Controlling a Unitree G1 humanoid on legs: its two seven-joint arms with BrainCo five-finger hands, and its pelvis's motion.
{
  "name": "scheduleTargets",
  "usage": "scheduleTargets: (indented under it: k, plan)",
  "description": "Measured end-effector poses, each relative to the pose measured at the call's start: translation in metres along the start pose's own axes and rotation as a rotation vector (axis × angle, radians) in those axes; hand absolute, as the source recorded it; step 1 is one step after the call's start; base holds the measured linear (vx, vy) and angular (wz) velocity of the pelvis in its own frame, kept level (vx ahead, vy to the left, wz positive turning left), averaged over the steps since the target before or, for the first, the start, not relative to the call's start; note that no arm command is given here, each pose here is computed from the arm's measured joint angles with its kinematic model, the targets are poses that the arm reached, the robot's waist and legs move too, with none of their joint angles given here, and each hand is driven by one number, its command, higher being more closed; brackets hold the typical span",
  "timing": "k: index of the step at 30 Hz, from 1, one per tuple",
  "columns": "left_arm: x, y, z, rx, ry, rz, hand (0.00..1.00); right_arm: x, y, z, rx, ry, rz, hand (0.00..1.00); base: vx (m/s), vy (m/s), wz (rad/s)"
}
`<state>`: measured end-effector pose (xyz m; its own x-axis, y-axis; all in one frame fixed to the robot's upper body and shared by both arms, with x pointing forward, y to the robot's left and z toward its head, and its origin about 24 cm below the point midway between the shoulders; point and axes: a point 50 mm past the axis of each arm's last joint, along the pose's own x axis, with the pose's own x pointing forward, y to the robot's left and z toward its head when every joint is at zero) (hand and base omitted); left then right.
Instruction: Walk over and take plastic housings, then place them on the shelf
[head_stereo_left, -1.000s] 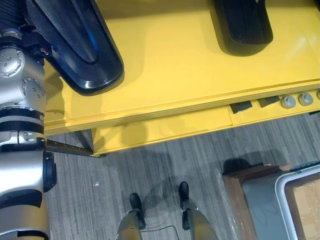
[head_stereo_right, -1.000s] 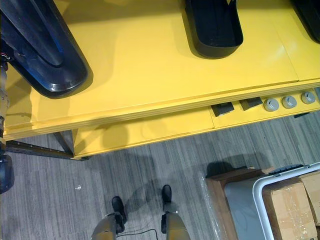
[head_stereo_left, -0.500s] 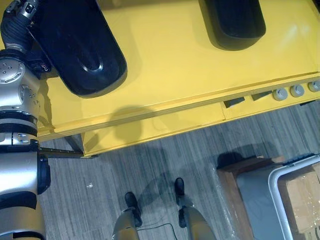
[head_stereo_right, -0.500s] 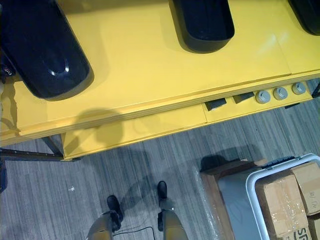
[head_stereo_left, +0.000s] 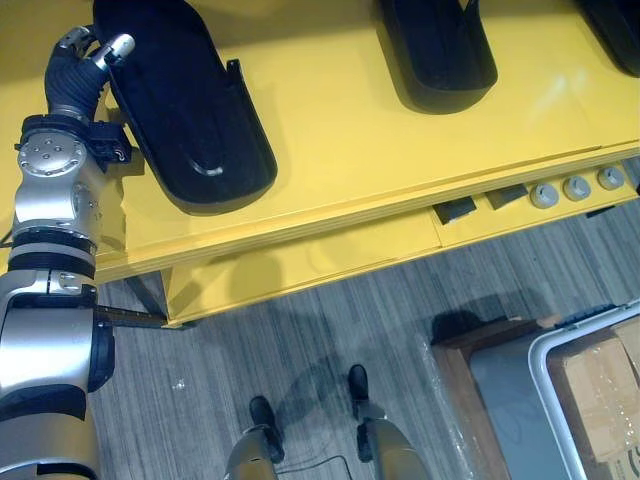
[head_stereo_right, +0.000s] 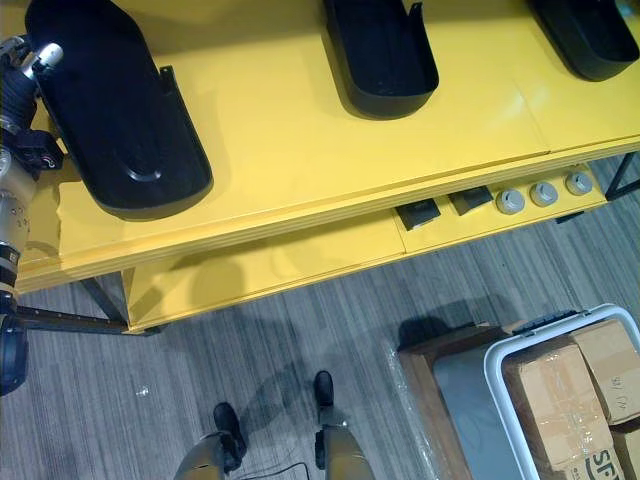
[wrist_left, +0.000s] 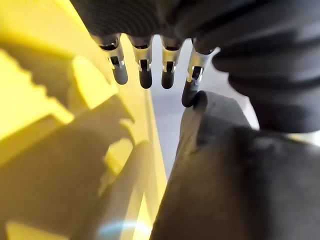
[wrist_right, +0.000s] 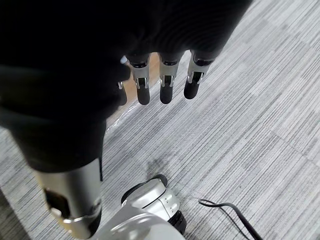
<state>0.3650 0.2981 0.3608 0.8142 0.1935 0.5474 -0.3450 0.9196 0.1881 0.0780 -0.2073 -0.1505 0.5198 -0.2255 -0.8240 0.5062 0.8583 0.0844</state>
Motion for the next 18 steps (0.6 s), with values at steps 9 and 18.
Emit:
scheduleTargets:
  k: [9, 18]
  plan:
    - [0.0, -0.012, -0.002, 0.232, -0.01, 0.068, 0.0, 0.0, -0.001, -0.001, -0.015, 0.01, 0.018, 0.0, -0.02, 0.027, 0.04]
    - [-0.008, 0.005, -0.034, 0.139, 0.135, 0.161, 0.0, -0.002, -0.007, -0.007, -0.02, 0.037, 0.001, 0.0, -0.02, 0.007, -0.02]
